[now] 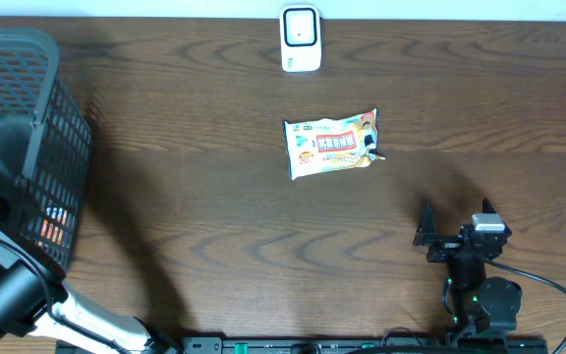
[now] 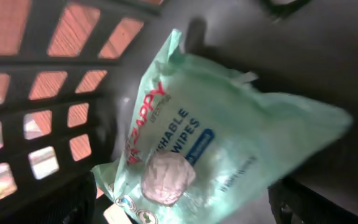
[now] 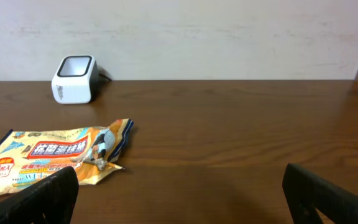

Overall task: Scan the item barcode
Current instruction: 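Return the left gripper into the basket and grasp the green wipes pack, then carry the green pack to the scanner and release it on the table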

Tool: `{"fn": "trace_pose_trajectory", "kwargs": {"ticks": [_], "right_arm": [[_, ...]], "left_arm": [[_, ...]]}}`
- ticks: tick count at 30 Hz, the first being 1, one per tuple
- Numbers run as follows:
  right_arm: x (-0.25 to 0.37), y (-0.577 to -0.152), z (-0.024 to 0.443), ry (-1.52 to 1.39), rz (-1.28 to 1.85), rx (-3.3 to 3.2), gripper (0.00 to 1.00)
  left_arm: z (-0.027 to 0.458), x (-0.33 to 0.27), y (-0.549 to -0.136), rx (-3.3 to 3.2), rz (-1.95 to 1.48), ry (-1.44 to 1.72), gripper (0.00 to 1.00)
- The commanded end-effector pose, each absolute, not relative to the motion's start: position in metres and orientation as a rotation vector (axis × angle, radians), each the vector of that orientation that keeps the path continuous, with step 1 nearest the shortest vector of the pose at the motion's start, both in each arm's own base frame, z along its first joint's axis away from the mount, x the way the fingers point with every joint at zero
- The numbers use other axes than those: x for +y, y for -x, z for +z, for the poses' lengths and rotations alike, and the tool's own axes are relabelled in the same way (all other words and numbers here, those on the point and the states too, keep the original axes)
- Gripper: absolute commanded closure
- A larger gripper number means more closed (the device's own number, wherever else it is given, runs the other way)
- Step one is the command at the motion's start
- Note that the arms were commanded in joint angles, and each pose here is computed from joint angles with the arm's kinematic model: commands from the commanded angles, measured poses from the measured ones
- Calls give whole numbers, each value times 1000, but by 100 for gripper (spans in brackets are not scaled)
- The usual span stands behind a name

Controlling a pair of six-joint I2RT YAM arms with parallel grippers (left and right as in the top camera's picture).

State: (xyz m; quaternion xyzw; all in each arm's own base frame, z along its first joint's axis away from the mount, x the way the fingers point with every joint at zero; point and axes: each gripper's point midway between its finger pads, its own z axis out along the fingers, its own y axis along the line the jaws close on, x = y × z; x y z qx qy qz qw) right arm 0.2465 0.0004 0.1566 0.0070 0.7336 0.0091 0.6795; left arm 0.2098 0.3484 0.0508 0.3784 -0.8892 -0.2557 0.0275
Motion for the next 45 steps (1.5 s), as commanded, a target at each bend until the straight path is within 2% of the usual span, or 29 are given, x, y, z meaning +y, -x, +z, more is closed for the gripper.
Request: {"fn": "trace_pose_trajectory", "kwargs": {"ticks": [1,7,10,11,16,21,29,33,36,39,43,45], "right_arm": [[2,-246,156,-16,30,1648,1],[2,-246,156,-16,30,1648,1],[2,-246,156,-17,30,1648,1],[2,-246,156,-17,30,1648,1],[2,-246,156,-17,30,1648,1],[2,-246,156,-16,30,1648,1],[2,-246,156,-17,30,1648,1],[2,-246,156,-17,30,1648,1],[2,-246,156,-17,30,1648,1],[2,-246,156,-17,30,1648,1],[2,-246,156,-17,30,1648,1],[2,-246,156,-17,30,1648,1]], "left_arm": [[34,343,-203,-2745,-715,-1157,20],[30,344,-206,-2756,-725,-1168,51],[30,345,-206,-2758,-730,-1173,89],[31,345,-206,-2753,-731,-1190,92],[47,346,-214,-2751,-774,-1321,93],[102,348,-239,-2812,-888,-1537,93],[251,324,-276,-2990,-1087,-2171,93],[328,294,-282,-3087,-1031,-2546,93],[382,256,-295,-3322,-722,-2721,93],[427,205,-310,-3628,-170,-2697,93],[461,129,-331,-3851,803,-2396,93],[467,87,-343,-3909,1183,-2099,93]]}}
